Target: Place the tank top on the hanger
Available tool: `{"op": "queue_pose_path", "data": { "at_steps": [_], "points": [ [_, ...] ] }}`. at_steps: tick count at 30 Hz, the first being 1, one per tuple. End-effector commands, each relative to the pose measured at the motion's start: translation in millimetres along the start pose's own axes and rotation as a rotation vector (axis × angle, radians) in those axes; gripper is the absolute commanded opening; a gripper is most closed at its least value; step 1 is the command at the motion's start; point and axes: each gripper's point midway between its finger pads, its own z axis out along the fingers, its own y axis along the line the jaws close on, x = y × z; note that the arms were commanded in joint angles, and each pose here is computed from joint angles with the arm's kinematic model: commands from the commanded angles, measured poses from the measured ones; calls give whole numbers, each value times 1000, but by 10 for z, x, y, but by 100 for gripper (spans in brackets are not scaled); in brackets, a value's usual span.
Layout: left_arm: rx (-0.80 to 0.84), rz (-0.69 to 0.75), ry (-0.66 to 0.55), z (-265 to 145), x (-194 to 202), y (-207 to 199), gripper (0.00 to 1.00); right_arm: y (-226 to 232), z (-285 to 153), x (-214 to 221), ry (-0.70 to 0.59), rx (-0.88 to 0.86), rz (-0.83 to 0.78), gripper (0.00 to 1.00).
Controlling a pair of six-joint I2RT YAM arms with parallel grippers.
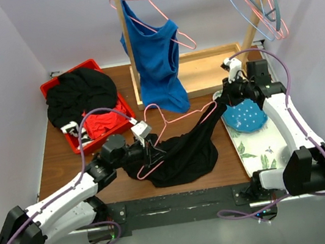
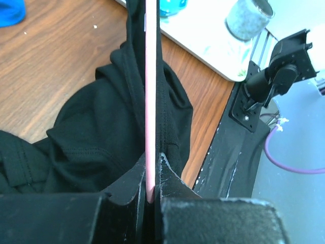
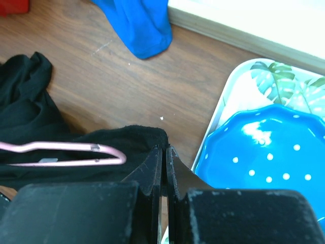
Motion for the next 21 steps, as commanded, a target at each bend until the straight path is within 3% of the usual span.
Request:
{"op": "queue_pose_path", "data": {
  "at_steps": [1,11,21],
  "points": [
    [33,37,6,49,-55,-34,0,21,-98,-313,-78,-19,-41,0],
    [-14,30,51,112,4,79,0,117,-284,-381,-91,-48,-178,0],
    [199,32,215,269,203,-165,0,891,-614,-621,-150,-435,-360,0]
  ]
}}
